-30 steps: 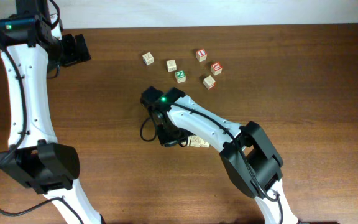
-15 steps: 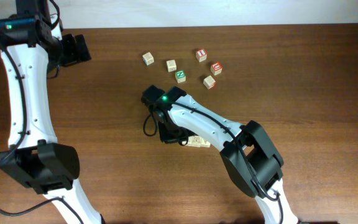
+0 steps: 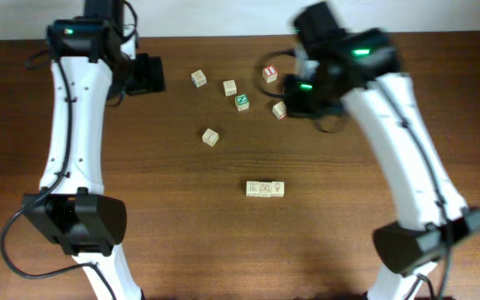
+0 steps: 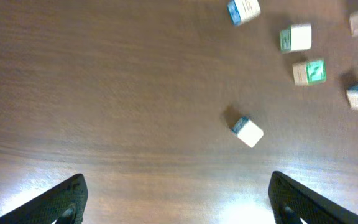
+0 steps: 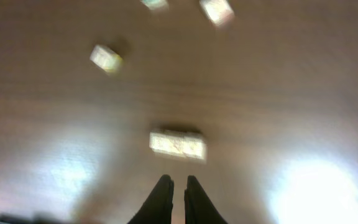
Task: Rotate 3 blocks
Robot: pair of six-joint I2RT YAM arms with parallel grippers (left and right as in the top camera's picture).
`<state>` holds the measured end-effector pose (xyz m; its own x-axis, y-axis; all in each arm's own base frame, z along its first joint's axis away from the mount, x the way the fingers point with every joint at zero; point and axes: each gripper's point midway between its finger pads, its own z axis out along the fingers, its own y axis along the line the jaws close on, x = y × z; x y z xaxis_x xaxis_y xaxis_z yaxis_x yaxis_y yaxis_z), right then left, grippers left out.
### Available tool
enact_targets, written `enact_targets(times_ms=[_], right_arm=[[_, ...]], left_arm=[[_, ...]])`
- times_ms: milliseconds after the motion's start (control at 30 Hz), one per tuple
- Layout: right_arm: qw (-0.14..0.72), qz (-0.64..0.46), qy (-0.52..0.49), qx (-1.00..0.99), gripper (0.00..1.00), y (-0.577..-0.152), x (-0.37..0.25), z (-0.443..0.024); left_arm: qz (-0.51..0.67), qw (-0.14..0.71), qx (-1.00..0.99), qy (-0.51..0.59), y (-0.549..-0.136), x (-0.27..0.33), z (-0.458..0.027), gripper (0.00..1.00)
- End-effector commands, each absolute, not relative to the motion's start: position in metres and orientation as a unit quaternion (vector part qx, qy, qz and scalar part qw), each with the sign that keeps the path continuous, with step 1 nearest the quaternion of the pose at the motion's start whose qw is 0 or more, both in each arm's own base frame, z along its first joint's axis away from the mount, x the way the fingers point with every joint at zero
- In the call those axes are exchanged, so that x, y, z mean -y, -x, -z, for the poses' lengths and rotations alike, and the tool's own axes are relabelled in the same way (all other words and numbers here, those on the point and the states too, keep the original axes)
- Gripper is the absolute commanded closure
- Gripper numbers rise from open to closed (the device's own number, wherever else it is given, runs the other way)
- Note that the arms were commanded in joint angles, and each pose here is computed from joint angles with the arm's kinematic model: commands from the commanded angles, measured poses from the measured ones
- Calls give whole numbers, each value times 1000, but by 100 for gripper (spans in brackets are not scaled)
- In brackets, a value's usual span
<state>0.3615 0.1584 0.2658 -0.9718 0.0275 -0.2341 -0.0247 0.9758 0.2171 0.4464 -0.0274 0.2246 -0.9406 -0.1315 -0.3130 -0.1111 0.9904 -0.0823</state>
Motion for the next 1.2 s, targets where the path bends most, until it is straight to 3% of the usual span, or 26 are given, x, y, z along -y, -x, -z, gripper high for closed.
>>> enact_targets(times_ms=[0, 100, 300, 400, 533, 633, 667, 700, 1067, 1167], right_arm=[[63, -110, 24, -992, 96, -347, -139, -251], [60, -108, 24, -992, 95, -347, -137, -245], [64, -104, -4, -993, 96, -319, -93, -240], [76, -188, 17, -979, 96, -306, -101, -211], [40, -276, 0, -960, 95, -288, -109, -153], [11, -297, -12, -955, 86, -275, -114, -115], [5, -296, -14, -955, 89, -274, -114, -105], [1, -296, -15, -955, 96, -273, -114, -97], [13, -344, 4, -939, 96, -292, -130, -59], [-24, -344, -38, -938, 96, -291, -130, -40]], left_arm=[[34, 120, -991, 42, -435, 48, -199, 9], [62, 78, -995, 18, -422, 77, -167, 16], [66, 52, -996, -25, -409, 113, -121, 14], [66, 51, -996, -34, -407, 120, -119, 13], [66, 35, -995, -60, -393, 142, -114, 50], [87, 9, -993, -74, -376, 163, -96, 96], [96, 4, -992, -79, -372, 169, -89, 100], [108, -4, -991, -82, -366, 176, -79, 100], [230, -71, -968, -67, -325, 207, -35, 100], [289, -68, -952, -78, -322, 224, -34, 100]])
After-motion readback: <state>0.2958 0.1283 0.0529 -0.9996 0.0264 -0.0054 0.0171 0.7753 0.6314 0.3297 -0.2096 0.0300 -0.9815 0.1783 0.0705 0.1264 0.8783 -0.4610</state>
